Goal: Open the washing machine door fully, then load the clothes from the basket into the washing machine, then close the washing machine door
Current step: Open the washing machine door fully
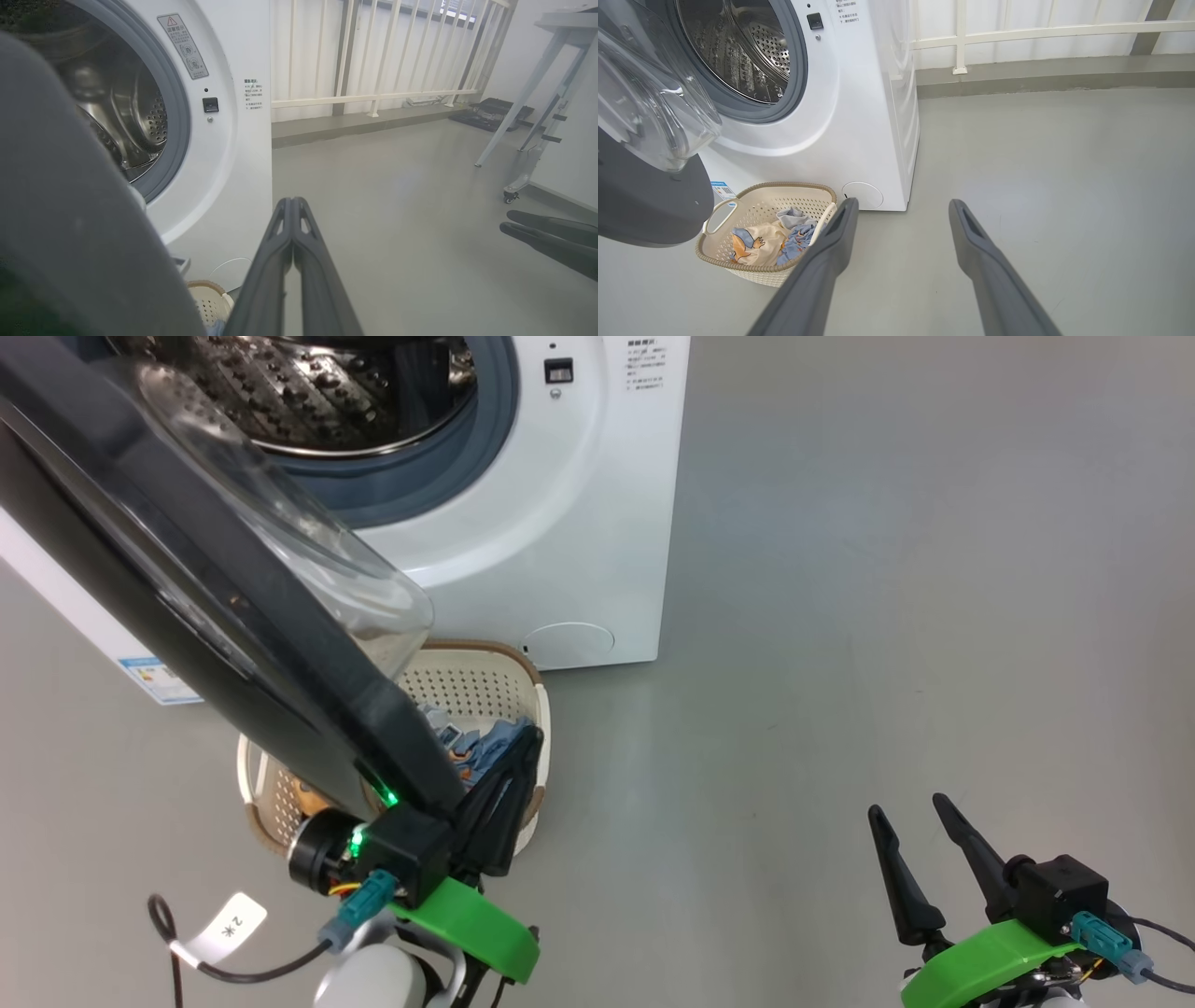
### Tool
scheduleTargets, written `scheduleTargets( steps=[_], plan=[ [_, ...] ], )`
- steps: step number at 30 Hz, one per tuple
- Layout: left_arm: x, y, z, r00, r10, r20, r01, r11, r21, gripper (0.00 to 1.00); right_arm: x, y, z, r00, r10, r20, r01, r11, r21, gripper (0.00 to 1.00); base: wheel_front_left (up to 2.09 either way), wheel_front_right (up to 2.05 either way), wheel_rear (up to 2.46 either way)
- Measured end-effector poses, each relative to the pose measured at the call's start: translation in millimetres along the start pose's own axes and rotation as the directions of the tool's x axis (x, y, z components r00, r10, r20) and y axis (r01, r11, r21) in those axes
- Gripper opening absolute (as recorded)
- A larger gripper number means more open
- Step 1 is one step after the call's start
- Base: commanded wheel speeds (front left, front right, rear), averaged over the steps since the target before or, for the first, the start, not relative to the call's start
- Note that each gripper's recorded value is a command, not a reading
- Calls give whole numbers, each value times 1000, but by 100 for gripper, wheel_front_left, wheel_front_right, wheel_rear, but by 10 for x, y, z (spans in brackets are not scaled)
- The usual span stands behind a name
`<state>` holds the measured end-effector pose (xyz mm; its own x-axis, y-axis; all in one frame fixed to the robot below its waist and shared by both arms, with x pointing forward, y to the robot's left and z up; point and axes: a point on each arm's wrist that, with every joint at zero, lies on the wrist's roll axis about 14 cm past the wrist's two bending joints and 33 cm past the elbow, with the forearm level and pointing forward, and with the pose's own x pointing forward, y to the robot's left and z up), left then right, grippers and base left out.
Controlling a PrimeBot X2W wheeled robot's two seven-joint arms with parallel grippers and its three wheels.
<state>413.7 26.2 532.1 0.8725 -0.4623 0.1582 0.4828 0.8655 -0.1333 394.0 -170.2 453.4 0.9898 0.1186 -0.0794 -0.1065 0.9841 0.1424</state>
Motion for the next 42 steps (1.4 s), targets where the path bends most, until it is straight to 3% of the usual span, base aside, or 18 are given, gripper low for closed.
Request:
scheduleTargets(
  steps=[14, 29, 42],
  plan=[
    [-137, 223, -39, 993, 119, -16, -119, 992, -28, 0, 101, 171, -84, 999, 49, -22, -48, 999, 17, 100, 0, 0, 0],
    [-522, 507, -25, 960, 280, -16, -281, 958, -59, 0, 242, 431, -148, 991, 127, -38, -126, 992, 24, 100, 0, 0, 0],
    [-999, 857, 160, 892, 451, 28, -450, 892, -38, 0, 365, 750, -187, 975, 216, -48, -214, 976, 34, 100, 0, 0, 0]
  ],
)
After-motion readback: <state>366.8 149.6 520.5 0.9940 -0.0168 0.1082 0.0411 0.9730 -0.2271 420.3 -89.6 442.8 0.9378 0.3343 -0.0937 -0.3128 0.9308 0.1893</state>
